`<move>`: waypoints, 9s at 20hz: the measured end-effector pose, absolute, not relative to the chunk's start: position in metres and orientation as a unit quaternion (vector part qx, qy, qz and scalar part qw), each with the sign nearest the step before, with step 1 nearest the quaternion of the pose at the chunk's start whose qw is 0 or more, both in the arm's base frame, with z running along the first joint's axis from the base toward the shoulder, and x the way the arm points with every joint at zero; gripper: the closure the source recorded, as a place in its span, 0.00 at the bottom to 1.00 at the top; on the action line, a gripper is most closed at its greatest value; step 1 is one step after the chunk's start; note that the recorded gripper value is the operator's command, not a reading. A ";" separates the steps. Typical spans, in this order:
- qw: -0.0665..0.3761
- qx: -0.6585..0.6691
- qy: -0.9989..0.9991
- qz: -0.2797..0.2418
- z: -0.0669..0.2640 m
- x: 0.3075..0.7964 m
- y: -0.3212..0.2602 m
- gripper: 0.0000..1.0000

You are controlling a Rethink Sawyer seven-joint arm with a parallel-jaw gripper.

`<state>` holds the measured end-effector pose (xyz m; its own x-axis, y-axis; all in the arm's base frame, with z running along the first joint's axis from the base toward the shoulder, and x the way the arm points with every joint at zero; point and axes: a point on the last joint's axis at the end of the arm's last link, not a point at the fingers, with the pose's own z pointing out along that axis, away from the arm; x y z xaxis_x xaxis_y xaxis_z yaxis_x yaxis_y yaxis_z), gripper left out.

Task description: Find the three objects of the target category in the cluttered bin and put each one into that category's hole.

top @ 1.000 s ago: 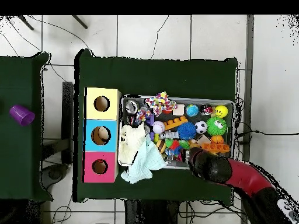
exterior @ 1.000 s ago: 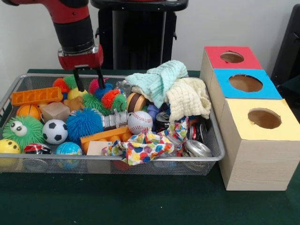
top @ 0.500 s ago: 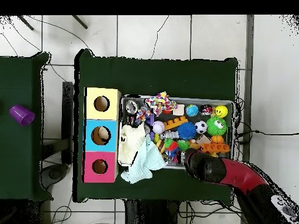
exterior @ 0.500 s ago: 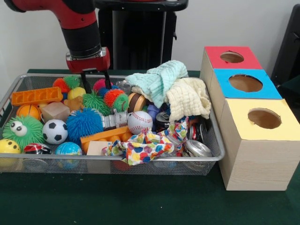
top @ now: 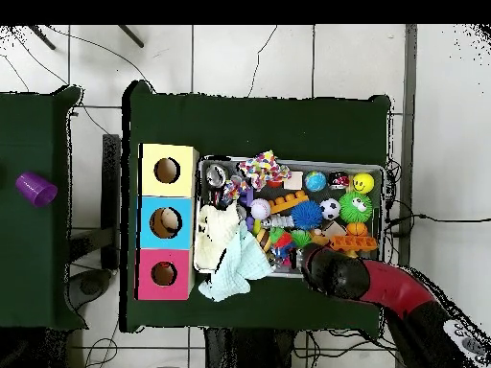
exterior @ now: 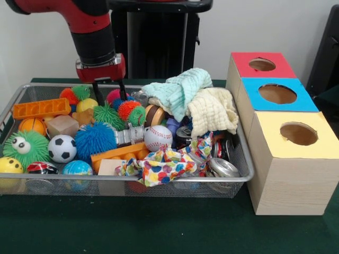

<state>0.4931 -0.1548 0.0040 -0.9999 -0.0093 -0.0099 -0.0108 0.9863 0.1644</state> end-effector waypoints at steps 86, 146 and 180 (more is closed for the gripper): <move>0.086 -0.030 0.996 0.009 -0.016 0.589 -0.263 1.00; 0.083 -0.031 0.996 0.015 0.000 0.613 -0.285 0.00; 0.008 -0.140 0.990 -0.003 0.070 0.527 -0.190 0.00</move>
<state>0.5267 -0.1895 0.0702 -0.9609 -0.2766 -0.0159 -0.2765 0.9610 -0.0086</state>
